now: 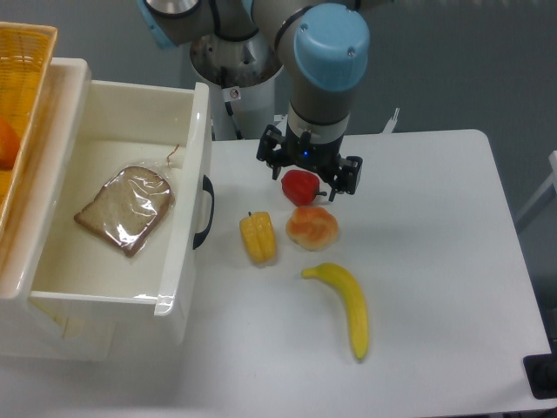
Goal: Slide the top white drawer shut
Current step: 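Move the gripper from above the fruit toward the open white drawer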
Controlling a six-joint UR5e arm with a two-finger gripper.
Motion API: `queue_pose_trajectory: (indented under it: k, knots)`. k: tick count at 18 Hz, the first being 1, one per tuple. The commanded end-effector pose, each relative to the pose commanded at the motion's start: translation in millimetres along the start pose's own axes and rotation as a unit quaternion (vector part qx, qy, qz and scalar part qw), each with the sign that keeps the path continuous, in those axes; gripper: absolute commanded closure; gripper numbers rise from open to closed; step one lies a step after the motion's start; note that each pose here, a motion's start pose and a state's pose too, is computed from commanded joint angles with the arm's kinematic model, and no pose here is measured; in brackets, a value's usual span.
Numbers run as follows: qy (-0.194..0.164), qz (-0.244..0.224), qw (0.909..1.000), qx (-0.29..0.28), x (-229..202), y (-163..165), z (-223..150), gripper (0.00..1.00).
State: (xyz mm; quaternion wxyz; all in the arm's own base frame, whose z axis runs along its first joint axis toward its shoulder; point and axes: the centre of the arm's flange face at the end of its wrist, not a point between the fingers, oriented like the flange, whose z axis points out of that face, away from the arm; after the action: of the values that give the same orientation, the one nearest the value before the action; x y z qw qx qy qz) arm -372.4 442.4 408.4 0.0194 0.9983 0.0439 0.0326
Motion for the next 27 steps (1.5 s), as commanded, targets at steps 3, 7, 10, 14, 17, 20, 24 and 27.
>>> queue_pose_trajectory:
  k: [3, 7, 10, 14, 17, 20, 24, 27]
  knots:
    - [0.010, -0.050, 0.9987, -0.008, -2, -3, 21, 0.00]
    - [0.021, -0.055, 0.9981, -0.021, -5, -6, 44, 0.00]
    - [0.026, -0.066, 0.9970, -0.031, -9, -9, 56, 0.00]
    - [0.041, -0.085, 0.9947, -0.041, -12, -15, 76, 0.00]
    - [0.067, -0.093, 0.9925, -0.040, -7, -21, 93, 0.00]
    - [0.095, -0.097, 0.9901, -0.035, -2, -23, 107, 0.00]
    - [0.124, -0.098, 0.9872, -0.023, 4, -28, 117, 0.00]
    - [0.130, -0.090, 0.9872, -0.025, 13, -35, 122, 0.00]
